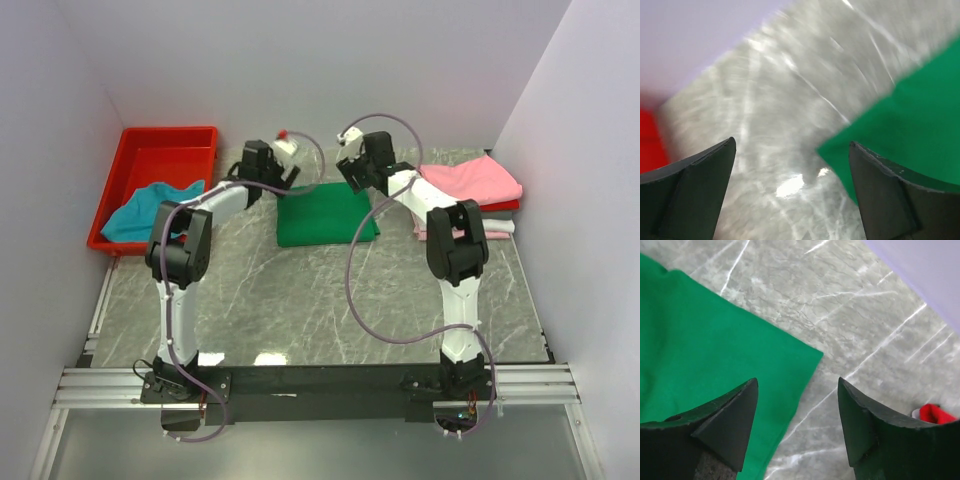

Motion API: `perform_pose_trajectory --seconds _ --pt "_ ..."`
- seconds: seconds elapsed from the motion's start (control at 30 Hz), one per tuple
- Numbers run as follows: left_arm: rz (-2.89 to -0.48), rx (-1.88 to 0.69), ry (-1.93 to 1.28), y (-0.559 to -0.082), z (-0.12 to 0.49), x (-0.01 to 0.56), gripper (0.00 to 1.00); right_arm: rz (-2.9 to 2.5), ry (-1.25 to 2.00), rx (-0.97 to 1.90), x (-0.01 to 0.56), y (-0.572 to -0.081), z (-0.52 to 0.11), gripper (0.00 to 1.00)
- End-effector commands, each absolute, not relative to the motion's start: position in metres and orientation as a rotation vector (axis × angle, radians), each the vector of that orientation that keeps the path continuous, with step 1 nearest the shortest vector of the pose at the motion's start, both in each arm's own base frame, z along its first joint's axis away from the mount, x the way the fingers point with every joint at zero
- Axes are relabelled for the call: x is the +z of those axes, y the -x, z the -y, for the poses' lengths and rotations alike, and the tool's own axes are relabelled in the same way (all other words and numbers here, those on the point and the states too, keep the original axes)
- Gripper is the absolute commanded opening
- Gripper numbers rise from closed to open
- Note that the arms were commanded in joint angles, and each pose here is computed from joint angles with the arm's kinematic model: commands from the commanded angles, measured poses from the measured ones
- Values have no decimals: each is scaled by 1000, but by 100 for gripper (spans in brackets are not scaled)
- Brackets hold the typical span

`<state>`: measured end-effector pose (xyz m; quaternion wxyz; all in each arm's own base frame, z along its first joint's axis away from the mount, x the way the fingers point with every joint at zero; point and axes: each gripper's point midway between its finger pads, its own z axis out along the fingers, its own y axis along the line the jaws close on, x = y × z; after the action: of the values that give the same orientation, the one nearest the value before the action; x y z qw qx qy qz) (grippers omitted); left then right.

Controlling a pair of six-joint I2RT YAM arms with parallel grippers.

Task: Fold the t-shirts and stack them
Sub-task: Fold the tshirt, then neatly place the folded tshirt to the corner

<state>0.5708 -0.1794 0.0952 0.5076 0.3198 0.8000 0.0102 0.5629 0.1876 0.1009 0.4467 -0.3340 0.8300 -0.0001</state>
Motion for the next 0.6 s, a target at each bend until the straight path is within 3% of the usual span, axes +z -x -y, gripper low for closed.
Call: perform_pose_trajectory --seconds 0.0,0.07,0.27,0.57 --pt "-1761 -75 -300 -588 147 253 100 -2010 617 153 168 -562 -165 72" --pt "-1751 -192 -138 -572 128 289 99 -2078 617 322 169 -538 -157 73" --pt "-1810 -469 -10 -500 96 301 100 -2318 475 746 124 -486 -169 77" --pt "-1891 -548 -85 -373 92 254 99 -2564 90 674 57 -486 -157 80"
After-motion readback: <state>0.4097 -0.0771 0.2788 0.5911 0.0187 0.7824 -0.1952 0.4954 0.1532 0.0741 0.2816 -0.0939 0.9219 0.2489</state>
